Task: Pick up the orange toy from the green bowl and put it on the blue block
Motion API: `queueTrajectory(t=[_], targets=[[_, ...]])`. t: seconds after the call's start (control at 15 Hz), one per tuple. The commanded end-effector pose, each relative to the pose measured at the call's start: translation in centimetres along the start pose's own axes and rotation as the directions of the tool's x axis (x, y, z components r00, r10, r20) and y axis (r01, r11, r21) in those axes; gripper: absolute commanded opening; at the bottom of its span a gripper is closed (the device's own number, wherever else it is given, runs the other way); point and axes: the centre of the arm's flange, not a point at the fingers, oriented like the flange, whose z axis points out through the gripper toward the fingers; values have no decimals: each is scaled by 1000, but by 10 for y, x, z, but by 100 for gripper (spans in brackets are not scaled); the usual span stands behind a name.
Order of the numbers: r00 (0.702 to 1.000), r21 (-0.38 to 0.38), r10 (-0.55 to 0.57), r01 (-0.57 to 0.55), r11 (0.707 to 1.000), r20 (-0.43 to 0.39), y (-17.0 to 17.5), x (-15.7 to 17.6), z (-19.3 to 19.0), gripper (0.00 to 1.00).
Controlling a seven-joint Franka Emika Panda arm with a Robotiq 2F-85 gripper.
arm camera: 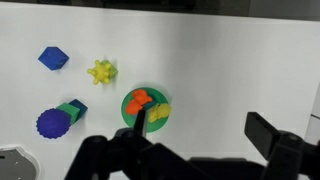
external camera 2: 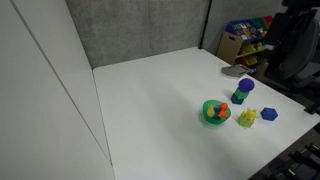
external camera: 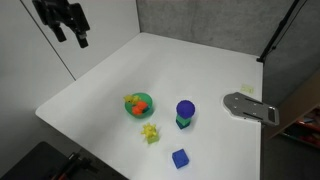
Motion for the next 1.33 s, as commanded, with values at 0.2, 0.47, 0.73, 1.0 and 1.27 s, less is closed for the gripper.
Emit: queueTrajectory(t=[0.2, 0.47, 0.73, 1.0, 1.27], targets=[[999, 15, 49, -49, 999, 17, 51, 44, 53, 100], [993, 12, 120, -120, 993, 14, 85, 68, 102, 100], [985, -16, 172, -172, 985, 17, 100, 92, 155, 100], [986, -40, 164, -163, 986, 24, 101, 115, 195, 100], [979, -49, 201, -200, 979, 33, 104, 134, 228, 100]])
